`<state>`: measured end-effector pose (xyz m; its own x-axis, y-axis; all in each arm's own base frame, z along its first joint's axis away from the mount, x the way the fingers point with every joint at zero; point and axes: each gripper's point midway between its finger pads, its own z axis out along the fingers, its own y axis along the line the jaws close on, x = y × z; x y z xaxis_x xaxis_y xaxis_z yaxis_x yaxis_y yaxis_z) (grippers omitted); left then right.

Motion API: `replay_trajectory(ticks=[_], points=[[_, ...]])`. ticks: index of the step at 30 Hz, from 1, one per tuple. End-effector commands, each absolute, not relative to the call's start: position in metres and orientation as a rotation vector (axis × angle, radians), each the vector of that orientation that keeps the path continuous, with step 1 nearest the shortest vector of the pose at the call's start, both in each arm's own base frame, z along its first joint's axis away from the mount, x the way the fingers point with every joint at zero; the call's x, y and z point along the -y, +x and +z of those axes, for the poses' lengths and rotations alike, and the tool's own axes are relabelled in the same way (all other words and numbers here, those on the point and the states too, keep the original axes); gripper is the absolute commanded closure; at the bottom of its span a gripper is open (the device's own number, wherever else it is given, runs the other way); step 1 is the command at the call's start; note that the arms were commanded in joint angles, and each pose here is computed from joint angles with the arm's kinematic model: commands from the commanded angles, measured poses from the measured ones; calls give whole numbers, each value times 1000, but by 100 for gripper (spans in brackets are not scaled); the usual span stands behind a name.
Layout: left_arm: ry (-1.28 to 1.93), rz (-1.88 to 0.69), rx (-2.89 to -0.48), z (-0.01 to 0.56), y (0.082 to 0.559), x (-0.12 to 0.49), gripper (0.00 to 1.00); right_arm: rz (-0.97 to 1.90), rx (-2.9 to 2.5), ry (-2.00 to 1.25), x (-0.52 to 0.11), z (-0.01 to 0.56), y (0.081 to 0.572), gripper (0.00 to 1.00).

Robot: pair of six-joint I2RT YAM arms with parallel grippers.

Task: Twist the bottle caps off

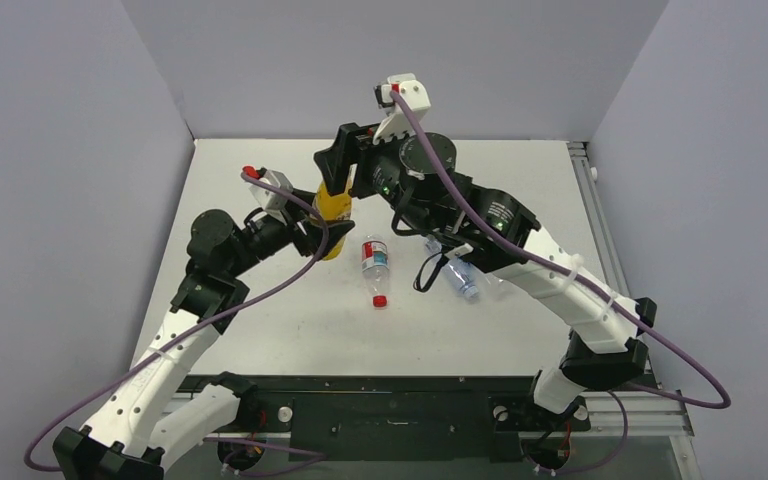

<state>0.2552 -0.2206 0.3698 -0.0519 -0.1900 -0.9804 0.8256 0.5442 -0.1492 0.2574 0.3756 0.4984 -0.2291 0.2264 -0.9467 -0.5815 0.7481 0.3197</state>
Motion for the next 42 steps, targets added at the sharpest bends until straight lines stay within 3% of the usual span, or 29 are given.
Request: replay_trajectory(ticks=[1, 9, 11, 14, 15, 20, 30, 36, 42], points=[[573, -834, -1365, 373, 262, 215, 100, 760, -1650, -252, -379, 501, 259, 45], [532, -857, -1377, 377, 264, 215, 100, 757, -1659, -258, -382, 496, 261, 63], [527, -867, -1378, 378, 264, 216, 100, 748, -1668, -259, -383, 493, 262, 72], [527, -888, -1378, 380, 261, 218, 100, 746, -1672, -252, -381, 492, 264, 97], [530, -904, -1377, 381, 259, 219, 100, 755, -1669, -255, -380, 494, 264, 100], [569, -1034, -1334, 398, 240, 229, 100, 893, -1593, -405, -386, 510, 250, 100], [836, -1425, -1208, 434, 158, 248, 100, 1454, -1188, -872, -379, 553, 151, 100], [883, -1500, -1215, 436, 143, 249, 100, 1498, -1132, -1009, -378, 552, 131, 100], [892, -1497, -1233, 428, 147, 251, 100, 1370, -1193, -1002, -372, 541, 150, 99]])
